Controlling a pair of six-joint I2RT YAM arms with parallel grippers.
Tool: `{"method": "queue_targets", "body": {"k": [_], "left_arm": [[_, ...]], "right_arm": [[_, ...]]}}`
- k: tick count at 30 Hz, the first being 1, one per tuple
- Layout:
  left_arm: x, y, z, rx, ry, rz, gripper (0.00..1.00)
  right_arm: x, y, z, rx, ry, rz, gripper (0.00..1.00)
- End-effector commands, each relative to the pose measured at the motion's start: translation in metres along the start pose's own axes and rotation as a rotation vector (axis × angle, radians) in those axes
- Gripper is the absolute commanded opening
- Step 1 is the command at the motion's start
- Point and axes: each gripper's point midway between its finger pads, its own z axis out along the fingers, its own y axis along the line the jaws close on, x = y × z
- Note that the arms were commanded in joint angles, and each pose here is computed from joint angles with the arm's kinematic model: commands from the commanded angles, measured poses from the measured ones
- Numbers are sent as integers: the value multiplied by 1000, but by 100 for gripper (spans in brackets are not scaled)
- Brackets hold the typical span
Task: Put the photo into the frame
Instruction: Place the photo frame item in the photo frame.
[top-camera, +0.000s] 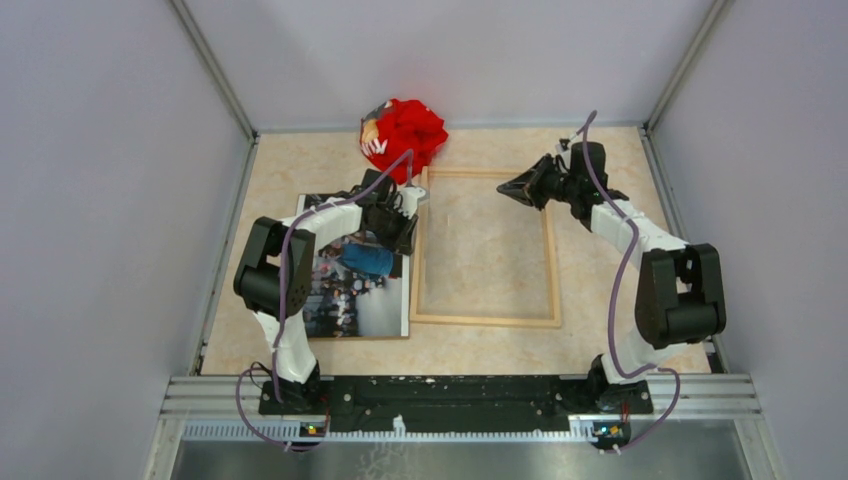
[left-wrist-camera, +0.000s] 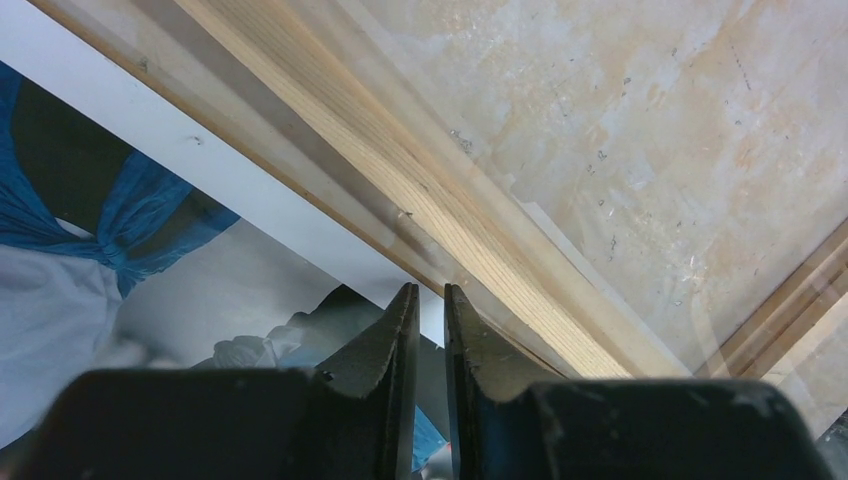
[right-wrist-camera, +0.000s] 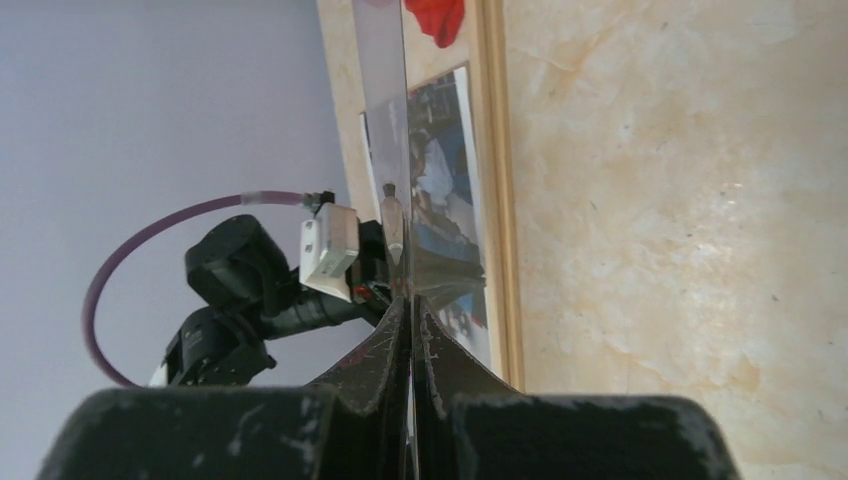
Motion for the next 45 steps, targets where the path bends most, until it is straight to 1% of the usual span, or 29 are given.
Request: {"method": "queue_targets", "body": {"k": [1,8,15,20,26,35,45], "left_arm": [[-15,-5,-11,12,-48,10,21],[-13,-5,-11,10,-46,11,21],[-14,-4,-10,10,-47,9,20],[-14,-3,-10,6,-48,8,20],[-14,-3,-11,0,-47,11,20],[-12,-2,-9,0,-42,8,20],[-10,-2,-8,-1,-38,8,20]], "right_arm": [[-4,-2,-7,38,-24,-73,0],[-3,-28,-11,124,-36,-77,0],[-14,-35,-26,160,-80,-121,1],[-15,-39,-24,163,-65,-129,3],[-15,-48,-19,175,-49,-123,4],[-18,-68,-25,255,-60,-137,4],[-25,-64,-17,226,-38,-157,4]]}}
